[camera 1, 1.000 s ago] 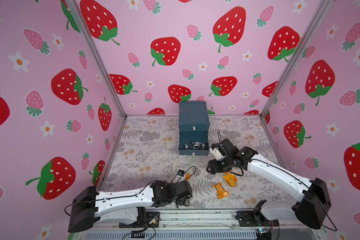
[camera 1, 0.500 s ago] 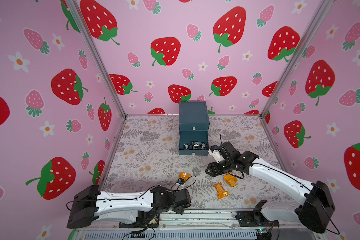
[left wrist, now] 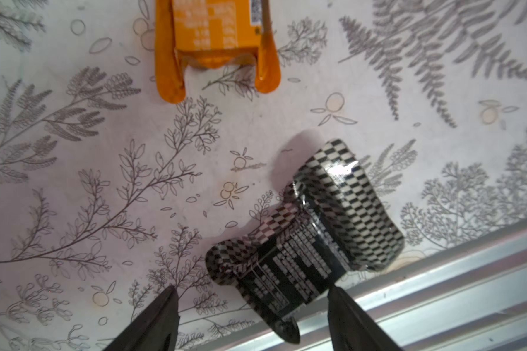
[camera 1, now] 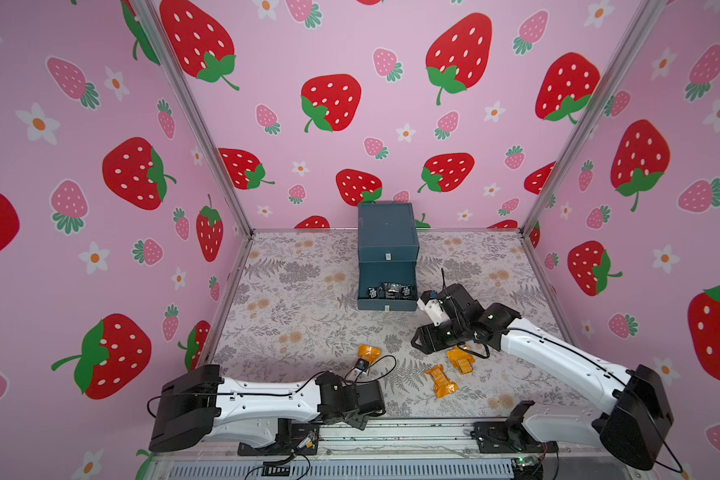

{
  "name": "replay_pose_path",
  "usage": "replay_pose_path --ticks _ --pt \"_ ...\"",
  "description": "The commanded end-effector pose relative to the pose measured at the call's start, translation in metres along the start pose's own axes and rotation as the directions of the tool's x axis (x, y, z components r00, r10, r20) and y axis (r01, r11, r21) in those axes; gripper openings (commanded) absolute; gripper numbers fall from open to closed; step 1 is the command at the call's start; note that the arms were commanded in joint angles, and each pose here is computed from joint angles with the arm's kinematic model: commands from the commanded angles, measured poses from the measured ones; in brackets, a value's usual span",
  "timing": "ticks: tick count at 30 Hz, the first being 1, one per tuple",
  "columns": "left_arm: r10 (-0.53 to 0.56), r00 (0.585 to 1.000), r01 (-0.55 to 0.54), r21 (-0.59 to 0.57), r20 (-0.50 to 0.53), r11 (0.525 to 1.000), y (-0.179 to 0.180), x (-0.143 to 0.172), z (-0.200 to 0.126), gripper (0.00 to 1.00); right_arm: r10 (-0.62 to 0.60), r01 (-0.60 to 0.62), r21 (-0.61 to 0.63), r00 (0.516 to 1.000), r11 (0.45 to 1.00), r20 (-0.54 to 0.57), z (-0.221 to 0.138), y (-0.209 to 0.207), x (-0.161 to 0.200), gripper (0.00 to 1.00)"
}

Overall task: Place the cookies into the drawer by color
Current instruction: Pick up the cookie at the center of the board.

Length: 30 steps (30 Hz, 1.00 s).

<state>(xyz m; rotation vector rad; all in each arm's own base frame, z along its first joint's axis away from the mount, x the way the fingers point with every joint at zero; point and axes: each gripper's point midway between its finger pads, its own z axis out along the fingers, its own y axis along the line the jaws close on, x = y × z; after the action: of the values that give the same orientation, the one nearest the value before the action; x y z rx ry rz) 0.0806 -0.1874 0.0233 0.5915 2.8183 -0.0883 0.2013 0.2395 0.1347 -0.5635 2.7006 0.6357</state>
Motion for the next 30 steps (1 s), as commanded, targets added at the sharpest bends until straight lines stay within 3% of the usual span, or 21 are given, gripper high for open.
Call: replay_pose_path --ticks 1,5,17,22,30 --pt "0.015 1.0 -0.015 -0.009 0.022 1.0 -0.002 -0.011 -0.001 0.8 -0.013 0.013 -0.012 1.0 1.0 0.012 -0.003 0.002 0.001 0.65" --pt "0.02 0.999 -0.019 -0.045 0.026 0.999 0.003 -0.02 0.001 0.8 -0.014 0.014 -0.013 1.0 1.0 0.014 -0.004 0.003 0.002 0.65" --pt "-0.04 0.999 0.04 0.042 -0.003 0.998 0.005 -0.034 0.015 0.76 -0.017 0.017 -0.011 1.0 1.0 0.012 -0.006 0.004 0.006 0.65" --pt "-0.091 0.994 0.094 0.061 -0.058 0.994 0.004 -0.023 0.019 0.61 -0.026 0.026 -0.016 1.0 1.0 0.012 -0.007 0.007 0.008 0.66" --pt "-0.12 0.991 0.122 0.046 -0.051 0.991 0.007 -0.025 0.012 0.41 -0.02 0.02 -0.003 0.999 1.0 0.031 -0.009 0.005 0.006 0.72"
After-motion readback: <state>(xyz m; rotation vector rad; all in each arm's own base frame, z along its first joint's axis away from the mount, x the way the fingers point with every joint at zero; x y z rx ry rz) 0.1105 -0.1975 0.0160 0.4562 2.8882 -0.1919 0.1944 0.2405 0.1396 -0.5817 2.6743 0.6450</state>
